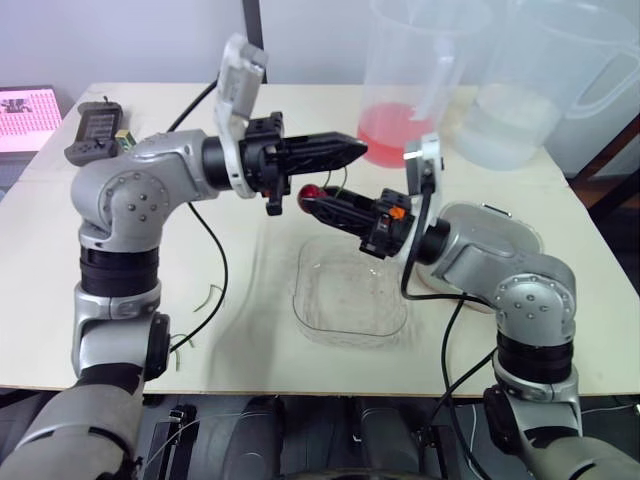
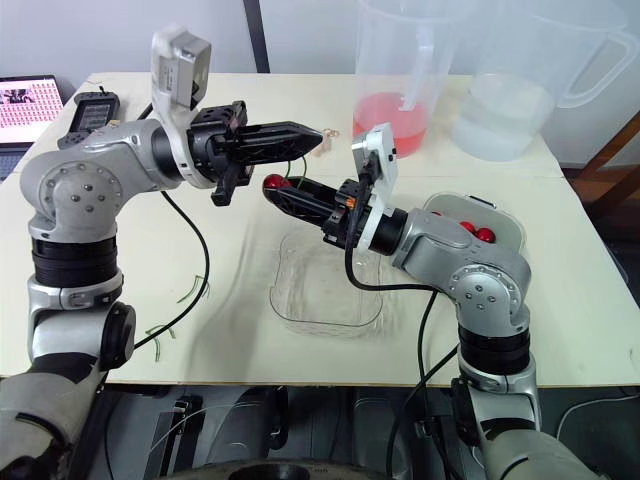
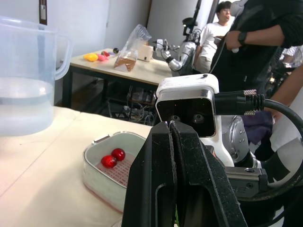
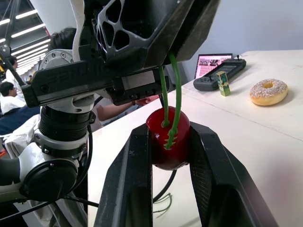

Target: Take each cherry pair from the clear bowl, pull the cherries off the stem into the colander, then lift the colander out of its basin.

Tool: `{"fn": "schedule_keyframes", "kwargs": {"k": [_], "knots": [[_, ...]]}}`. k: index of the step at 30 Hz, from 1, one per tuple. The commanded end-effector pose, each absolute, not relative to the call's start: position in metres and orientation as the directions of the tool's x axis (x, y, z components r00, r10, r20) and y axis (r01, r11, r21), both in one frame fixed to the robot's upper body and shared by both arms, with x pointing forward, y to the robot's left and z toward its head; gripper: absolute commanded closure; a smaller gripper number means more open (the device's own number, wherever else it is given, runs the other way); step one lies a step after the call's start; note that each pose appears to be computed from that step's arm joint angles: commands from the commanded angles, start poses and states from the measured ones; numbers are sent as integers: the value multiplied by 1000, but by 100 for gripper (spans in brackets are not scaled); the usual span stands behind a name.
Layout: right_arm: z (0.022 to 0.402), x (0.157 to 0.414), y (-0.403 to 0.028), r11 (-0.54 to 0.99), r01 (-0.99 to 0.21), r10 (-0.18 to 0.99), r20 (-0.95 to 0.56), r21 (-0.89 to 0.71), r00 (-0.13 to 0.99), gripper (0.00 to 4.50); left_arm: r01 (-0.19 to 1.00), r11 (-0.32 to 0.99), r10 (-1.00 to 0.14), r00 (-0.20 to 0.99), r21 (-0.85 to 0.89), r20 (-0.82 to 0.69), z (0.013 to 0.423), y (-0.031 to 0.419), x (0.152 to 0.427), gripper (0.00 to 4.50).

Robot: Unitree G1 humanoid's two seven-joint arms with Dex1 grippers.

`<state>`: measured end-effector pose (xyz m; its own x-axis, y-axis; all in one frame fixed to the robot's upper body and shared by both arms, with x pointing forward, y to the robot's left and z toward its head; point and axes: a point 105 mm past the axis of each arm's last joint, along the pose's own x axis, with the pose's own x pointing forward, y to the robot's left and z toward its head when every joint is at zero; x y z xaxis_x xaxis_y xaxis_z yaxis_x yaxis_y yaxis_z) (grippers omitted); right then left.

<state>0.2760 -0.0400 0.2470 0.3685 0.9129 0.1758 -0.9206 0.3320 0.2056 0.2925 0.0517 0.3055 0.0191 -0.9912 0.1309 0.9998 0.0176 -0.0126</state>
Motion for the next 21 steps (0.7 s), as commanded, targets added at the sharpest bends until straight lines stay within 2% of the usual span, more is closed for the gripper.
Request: {"fn": "schedule_keyframes", "kwargs": {"k": [1, 9, 21], "knots": [[256, 270, -38, 305, -937, 923, 190, 170, 335, 393, 999, 11, -989, 5, 42, 151, 319, 53, 288, 450], [234, 261, -35, 272, -942, 958, 34, 198, 283, 393, 999, -7, -987, -12, 36, 160, 319, 51, 285, 450], [233, 259, -37, 282, -939, 957, 12, 198, 290, 393, 999, -14, -987, -20, 36, 160, 319, 51, 284, 450]]}}
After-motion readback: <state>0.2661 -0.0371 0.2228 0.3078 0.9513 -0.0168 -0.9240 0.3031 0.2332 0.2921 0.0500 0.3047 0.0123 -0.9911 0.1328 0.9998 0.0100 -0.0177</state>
